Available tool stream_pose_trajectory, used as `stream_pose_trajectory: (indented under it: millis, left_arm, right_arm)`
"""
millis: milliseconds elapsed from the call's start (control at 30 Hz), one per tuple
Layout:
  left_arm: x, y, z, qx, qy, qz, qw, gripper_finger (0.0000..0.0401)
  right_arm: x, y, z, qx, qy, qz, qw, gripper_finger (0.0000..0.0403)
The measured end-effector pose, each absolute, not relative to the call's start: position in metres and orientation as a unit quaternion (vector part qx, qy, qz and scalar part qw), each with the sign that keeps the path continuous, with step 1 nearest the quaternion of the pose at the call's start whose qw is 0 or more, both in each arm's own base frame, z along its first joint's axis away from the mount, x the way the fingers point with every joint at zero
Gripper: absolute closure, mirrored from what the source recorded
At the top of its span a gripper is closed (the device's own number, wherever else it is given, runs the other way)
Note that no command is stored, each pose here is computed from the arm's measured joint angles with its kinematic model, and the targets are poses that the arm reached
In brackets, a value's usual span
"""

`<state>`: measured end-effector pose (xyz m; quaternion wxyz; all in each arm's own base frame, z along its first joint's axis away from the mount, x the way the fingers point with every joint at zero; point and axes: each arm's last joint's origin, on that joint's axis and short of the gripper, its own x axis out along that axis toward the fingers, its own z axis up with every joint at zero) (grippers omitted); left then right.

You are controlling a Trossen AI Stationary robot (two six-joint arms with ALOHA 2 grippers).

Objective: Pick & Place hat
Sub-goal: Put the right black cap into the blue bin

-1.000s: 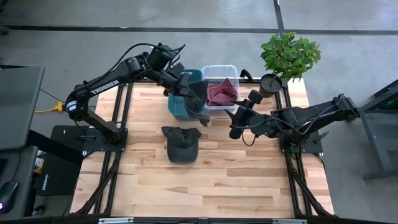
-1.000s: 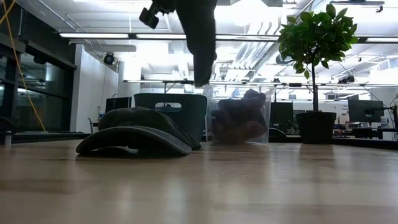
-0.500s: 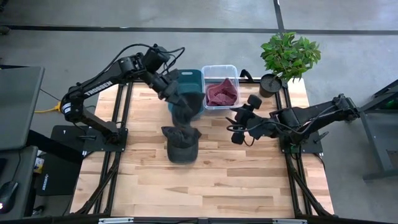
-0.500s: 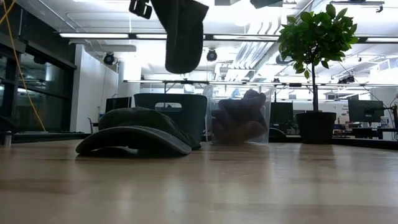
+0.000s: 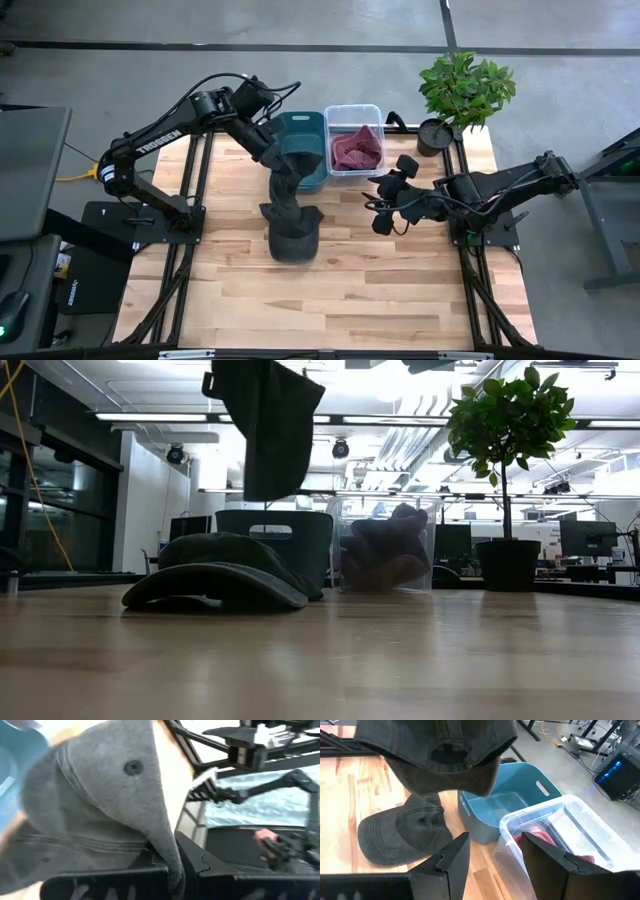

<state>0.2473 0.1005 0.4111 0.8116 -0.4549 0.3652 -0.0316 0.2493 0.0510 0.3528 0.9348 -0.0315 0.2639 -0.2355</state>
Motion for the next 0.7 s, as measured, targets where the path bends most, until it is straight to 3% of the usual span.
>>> stream_pose_trajectory:
  millis: [433,700]
  left_arm:
    - [0.245,0.106,0.406,-0.347,0.383,0.053,0.854,0.0401]
    - [0.251,0.113,0.411,-0.37,0.332,0.139,0.856,0.0401]
  right_arm:
    - [0.249,0.051,0.353,-0.019,0.261,-0.239,0.935,0.0231]
    - [0.249,0.051,0.353,-0.02,0.26,-0.241,0.935,0.0231]
